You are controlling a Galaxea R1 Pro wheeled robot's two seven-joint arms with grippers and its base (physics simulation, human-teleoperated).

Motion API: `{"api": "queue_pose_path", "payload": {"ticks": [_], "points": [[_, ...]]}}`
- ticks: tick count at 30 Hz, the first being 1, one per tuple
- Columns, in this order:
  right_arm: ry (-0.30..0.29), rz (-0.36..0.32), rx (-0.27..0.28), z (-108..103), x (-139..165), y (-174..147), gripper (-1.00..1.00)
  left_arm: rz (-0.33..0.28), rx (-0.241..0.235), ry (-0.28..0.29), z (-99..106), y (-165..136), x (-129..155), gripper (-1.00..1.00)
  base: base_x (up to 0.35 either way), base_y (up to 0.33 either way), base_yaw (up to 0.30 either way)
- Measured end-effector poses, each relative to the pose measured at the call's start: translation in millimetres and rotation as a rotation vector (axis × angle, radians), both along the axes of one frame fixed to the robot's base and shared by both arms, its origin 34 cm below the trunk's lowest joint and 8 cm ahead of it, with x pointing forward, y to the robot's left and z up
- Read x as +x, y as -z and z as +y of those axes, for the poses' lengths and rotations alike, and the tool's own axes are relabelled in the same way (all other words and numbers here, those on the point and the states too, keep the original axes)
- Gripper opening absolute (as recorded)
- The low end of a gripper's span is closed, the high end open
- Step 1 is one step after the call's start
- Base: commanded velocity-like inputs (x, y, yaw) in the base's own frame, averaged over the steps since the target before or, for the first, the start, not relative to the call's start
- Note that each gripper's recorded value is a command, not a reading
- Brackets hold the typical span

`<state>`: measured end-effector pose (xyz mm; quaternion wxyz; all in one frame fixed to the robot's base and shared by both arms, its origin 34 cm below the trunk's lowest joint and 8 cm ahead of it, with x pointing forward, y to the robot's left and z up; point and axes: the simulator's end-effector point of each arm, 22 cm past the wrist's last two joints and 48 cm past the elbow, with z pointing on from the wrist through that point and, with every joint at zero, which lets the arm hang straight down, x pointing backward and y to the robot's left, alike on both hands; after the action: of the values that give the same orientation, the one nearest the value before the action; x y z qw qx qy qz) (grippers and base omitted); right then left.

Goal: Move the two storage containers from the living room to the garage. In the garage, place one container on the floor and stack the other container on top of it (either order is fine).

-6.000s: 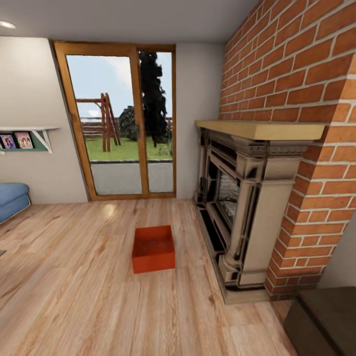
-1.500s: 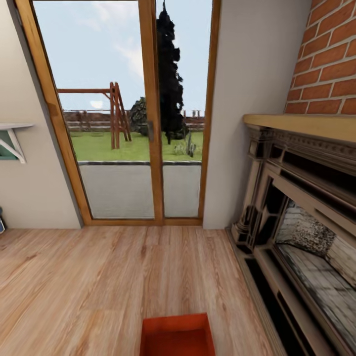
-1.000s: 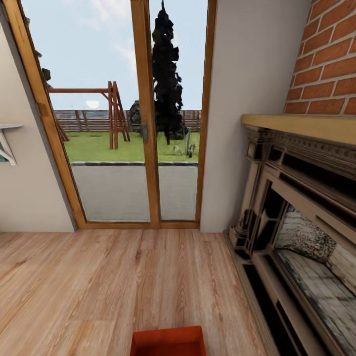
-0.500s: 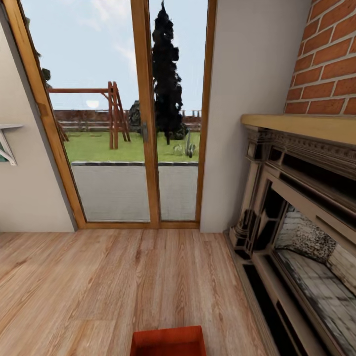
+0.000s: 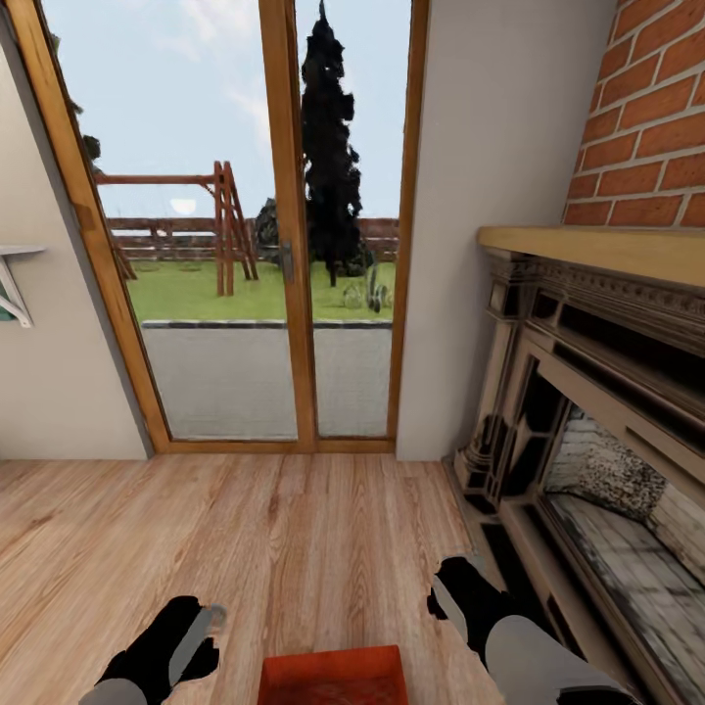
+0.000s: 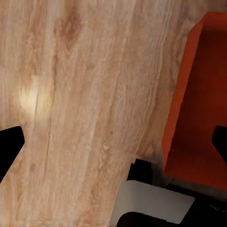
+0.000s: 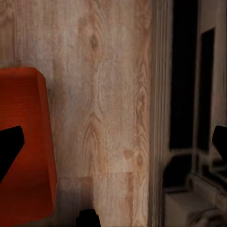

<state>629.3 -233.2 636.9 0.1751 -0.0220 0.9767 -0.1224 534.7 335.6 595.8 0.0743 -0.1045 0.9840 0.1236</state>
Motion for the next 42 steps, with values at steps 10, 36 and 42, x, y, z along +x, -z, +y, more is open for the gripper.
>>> {"api": "queue_pose_path", "payload": {"ticks": [10,36,42], "points": [[0.012,0.009,-0.073,-12.2,4.2,-7.1,1.0,0.023,0.109,-0.011,1.0,-25.1,28.6,1.0,0.0,0.0,0.0],[-0.041,0.052,0.076,18.2,-7.0,10.1,1.0,0.024,0.086,-0.045,-0.7,-23.5,26.3,1.0,0.0,0.0,0.0],[-0.043,0.057,0.074,18.1,-8.8,11.3,1.0,0.027,0.076,-0.043,-7.2,-22.3,25.7,1.0,0.0,0.0,0.0]]}}
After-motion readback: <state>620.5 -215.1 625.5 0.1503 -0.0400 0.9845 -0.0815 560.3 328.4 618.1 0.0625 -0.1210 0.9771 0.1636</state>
